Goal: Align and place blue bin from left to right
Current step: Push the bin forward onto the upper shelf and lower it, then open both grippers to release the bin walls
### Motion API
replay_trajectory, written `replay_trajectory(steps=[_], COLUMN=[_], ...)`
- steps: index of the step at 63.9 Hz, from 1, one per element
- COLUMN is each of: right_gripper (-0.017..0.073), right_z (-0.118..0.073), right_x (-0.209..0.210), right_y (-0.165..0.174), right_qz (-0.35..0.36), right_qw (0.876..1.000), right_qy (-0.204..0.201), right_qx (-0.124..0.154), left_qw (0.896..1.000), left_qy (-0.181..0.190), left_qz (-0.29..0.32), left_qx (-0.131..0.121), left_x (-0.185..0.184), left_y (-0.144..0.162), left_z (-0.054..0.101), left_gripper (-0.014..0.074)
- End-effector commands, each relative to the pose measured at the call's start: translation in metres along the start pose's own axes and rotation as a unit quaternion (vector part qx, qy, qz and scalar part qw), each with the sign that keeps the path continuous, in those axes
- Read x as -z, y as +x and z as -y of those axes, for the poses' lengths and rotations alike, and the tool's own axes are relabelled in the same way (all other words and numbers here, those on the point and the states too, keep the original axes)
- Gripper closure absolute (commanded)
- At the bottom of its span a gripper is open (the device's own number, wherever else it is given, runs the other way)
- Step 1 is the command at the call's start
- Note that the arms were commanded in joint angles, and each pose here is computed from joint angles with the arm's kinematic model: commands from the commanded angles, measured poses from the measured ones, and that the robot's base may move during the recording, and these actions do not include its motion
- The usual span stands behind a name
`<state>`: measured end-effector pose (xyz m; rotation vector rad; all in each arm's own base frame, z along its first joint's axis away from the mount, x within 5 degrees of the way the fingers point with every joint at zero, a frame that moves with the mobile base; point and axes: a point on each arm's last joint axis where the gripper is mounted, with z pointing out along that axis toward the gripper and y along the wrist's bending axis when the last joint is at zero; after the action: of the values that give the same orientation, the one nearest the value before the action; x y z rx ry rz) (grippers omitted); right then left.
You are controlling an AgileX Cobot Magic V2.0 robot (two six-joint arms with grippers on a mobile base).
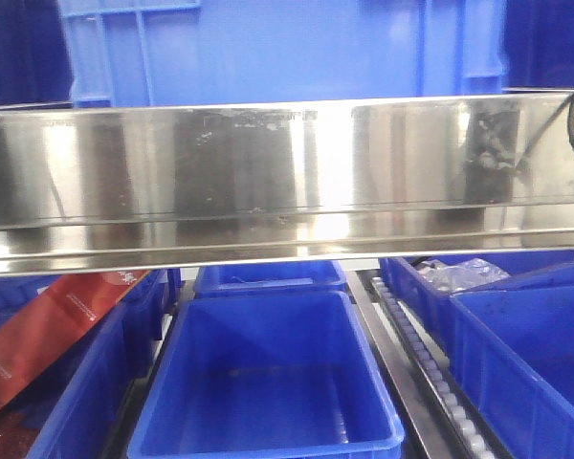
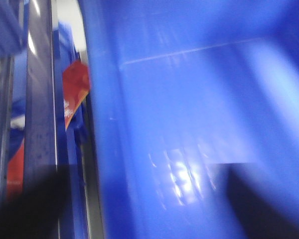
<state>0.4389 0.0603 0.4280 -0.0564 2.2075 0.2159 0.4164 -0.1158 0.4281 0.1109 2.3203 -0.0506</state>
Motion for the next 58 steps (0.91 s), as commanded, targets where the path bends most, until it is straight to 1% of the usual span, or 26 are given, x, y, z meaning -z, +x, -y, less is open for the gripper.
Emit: replay_trajectory(steps=[1,6,9,14,16,18,21,22,26,32,33,34,35,43,47,52,58], right_gripper=[-0.0003,0.0027,0.0062,0.0162,0.0226,0.0271,0.0342,0.0378,0.0489,0.0658,0.0691,0.0713,0.0729,0.0721,0.0721,0.0721,0.0721], right_z=[0.001,0.000,-0.001,-0.004,-0.005,-0.006,-0.007,-0.007,-0.008,-0.009,-0.010,-0.010,-0.010,-0.010,-0.009,-0.006,-0.004], right_x=[0.021,0.036,0.048,0.069,0.079,0.088,0.099,0.104,0.118,0.132,0.134,0.134,0.135,0.141,0.142,0.144,0.147], right_y=[-0.010,-0.013,-0.015,-0.017,-0.018,-0.018,-0.018,-0.018,-0.018,-0.017,-0.017,-0.016,-0.016,-0.010,-0.006,0.002,0.015], right_qz=[0.032,0.038,0.044,0.052,0.054,0.056,0.058,0.060,0.065,0.067,0.068,0.063,0.062,0.054,0.054,0.055,0.061], right_qw=[0.999,0.999,0.999,0.999,0.998,0.998,0.998,0.998,0.998,0.998,0.998,0.998,0.998,0.998,0.998,0.998,0.998], right_qy=[0.005,0.004,0.003,0.002,0.001,0.001,0.000,0.000,-0.001,-0.001,-0.001,-0.001,-0.001,0.000,0.003,0.015,0.017], right_qx=[0.010,0.011,0.012,0.014,0.015,0.015,0.016,0.016,0.018,0.019,0.019,0.019,0.019,0.018,0.019,0.022,0.028], left_qw=[1.000,1.000,1.000,0.999,0.999,0.998,0.998,0.997,0.996,0.994,0.994,0.993,0.993,0.994,0.995,0.997,0.995], left_qy=[-0.004,-0.004,-0.003,0.000,0.001,0.003,0.004,0.004,0.006,0.010,0.011,0.011,0.011,0.020,0.019,0.014,0.019], left_qz=[0.011,0.013,0.023,0.040,0.049,0.057,0.068,0.071,0.088,0.105,0.110,0.111,0.112,0.106,0.097,0.070,0.090], left_qx=[-0.002,-0.001,0.001,-0.003,-0.006,-0.012,-0.012,-0.011,-0.012,-0.021,-0.021,-0.021,-0.021,-0.019,-0.021,-0.025,-0.028], left_x=[0.016,0.026,0.035,0.054,0.063,0.072,0.083,0.087,0.105,0.124,0.129,0.131,0.132,0.143,0.148,0.149,0.154], left_y=[-0.003,-0.003,-0.005,-0.008,-0.009,-0.009,-0.010,-0.010,-0.011,-0.011,-0.010,-0.010,-0.010,-0.002,0.006,0.023,0.039], left_z=[-0.003,-0.005,-0.006,-0.008,-0.010,-0.011,-0.012,-0.013,-0.015,-0.018,-0.018,-0.019,-0.019,-0.020,-0.022,-0.025,-0.027], left_gripper=[0.0052,0.0120,0.0153,0.0219,0.0254,0.0294,0.0348,0.0368,0.0478,0.0639,0.0688,0.0708,0.0703,0.0704,0.0704,0.0704,0.0704])
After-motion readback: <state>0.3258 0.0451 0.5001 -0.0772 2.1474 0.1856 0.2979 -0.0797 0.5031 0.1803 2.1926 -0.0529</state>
